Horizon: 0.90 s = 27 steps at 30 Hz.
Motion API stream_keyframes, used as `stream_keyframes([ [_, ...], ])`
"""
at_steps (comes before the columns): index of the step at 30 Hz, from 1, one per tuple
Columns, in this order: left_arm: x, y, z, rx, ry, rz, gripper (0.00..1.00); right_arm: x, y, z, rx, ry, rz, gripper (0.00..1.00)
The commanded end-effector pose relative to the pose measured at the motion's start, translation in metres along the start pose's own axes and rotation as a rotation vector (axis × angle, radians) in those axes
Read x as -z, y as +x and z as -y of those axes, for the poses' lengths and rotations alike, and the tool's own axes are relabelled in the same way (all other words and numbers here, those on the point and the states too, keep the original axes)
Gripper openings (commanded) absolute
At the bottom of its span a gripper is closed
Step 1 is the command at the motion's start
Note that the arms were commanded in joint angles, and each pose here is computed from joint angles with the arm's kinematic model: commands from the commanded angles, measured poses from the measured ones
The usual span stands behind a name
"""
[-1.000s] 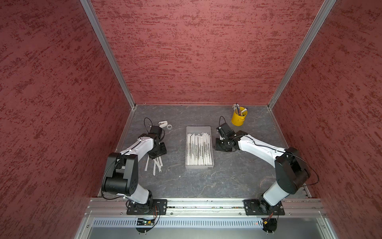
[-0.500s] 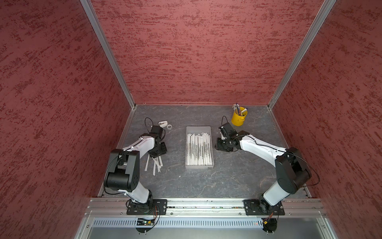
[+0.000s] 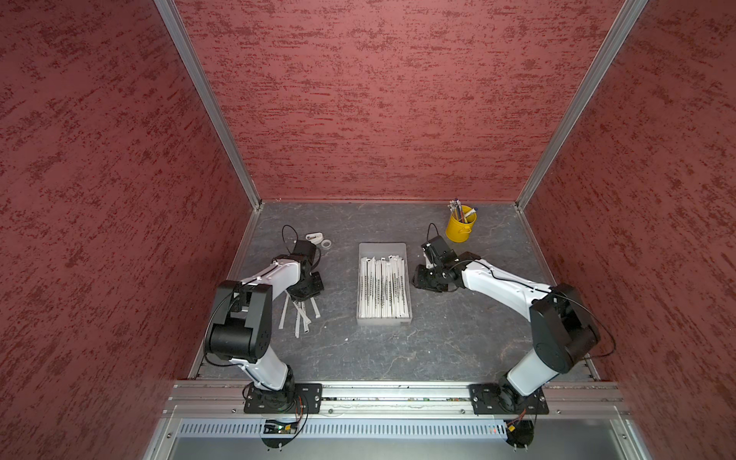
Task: Put the straws into the storage box
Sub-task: Pick up the straw from the center of the board, then place the straw in the storage box.
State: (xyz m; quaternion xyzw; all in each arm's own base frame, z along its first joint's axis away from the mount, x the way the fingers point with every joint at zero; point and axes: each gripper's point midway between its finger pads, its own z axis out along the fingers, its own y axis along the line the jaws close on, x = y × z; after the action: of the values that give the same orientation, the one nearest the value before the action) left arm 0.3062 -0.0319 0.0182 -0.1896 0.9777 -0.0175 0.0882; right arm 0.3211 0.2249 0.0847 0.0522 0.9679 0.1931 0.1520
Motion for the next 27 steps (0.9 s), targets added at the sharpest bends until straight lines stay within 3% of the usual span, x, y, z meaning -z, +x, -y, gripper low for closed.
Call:
stream_keyframes([
  [1,-0.003,-0.003,0.014,-0.026,0.035,-0.003,0.25,-0.004,0.0,-0.011,-0.023,-0.053,-0.01,0.49],
  [10,0.025,-0.009,0.04,-0.094,0.121,0.071,0.08,-0.01,0.0,-0.015,-0.053,-0.061,-0.036,0.51],
  [19,0.092,-0.016,0.07,-0.205,0.202,0.223,0.07,-0.003,-0.01,-0.019,-0.09,-0.077,-0.03,0.56],
  [23,0.128,0.0,0.117,-0.271,0.307,0.26,0.07,0.003,-0.018,-0.011,-0.109,-0.052,-0.005,0.56],
  [27,0.134,0.039,0.183,-0.324,0.455,0.197,0.08,0.005,-0.026,-0.003,-0.136,-0.026,0.013,0.58],
])
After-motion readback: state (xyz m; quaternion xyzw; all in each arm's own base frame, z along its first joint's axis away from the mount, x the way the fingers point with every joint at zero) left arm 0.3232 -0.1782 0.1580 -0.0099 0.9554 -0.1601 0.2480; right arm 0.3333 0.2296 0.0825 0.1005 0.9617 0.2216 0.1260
